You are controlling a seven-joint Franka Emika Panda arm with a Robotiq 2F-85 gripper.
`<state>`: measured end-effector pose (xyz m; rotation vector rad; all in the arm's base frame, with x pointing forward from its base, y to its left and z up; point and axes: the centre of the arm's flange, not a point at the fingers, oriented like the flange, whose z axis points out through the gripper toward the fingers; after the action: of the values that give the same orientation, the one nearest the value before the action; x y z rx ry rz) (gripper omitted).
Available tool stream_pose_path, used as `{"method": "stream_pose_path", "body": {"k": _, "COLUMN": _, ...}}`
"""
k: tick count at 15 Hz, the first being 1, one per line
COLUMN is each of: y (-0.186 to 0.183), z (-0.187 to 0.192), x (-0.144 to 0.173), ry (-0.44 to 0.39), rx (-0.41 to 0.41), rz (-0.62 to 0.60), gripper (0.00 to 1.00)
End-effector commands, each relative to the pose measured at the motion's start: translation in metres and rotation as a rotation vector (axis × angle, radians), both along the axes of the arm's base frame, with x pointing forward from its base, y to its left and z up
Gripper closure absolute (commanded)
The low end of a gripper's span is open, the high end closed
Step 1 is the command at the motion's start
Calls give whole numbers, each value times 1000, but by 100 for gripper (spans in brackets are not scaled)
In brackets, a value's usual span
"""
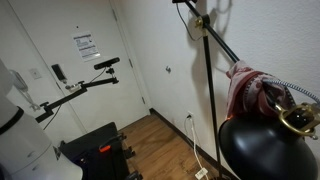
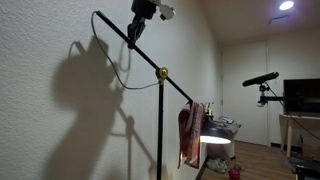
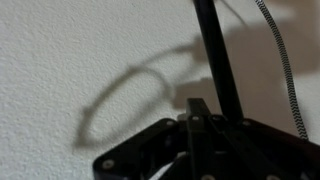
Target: Move the lamp upwards
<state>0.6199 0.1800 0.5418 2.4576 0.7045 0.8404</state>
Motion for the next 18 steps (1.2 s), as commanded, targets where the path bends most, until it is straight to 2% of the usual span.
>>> {"method": "stream_pose_path", "body": {"k": 1, "y": 16, "z": -19, "x": 1, "ry": 39, "rx": -35, "rz": 9, "gripper": 100}}
{"method": "stream_pose_path", "body": {"k": 10, "y": 26, "z": -26, "x": -3, "ry": 58, "rx": -83, "rz": 21, "gripper": 100}}
{"method": "stream_pose_path", "body": {"k": 11, "y": 10, "z": -4, "x": -4, "ry": 12, "rx": -69, "rz": 14, "gripper": 100}}
{"method": "stream_pose_path", "body": {"k": 18, "y": 3, "z": 2, "x": -4, "ry": 2, "rx": -68, "rz": 3, "gripper": 99}}
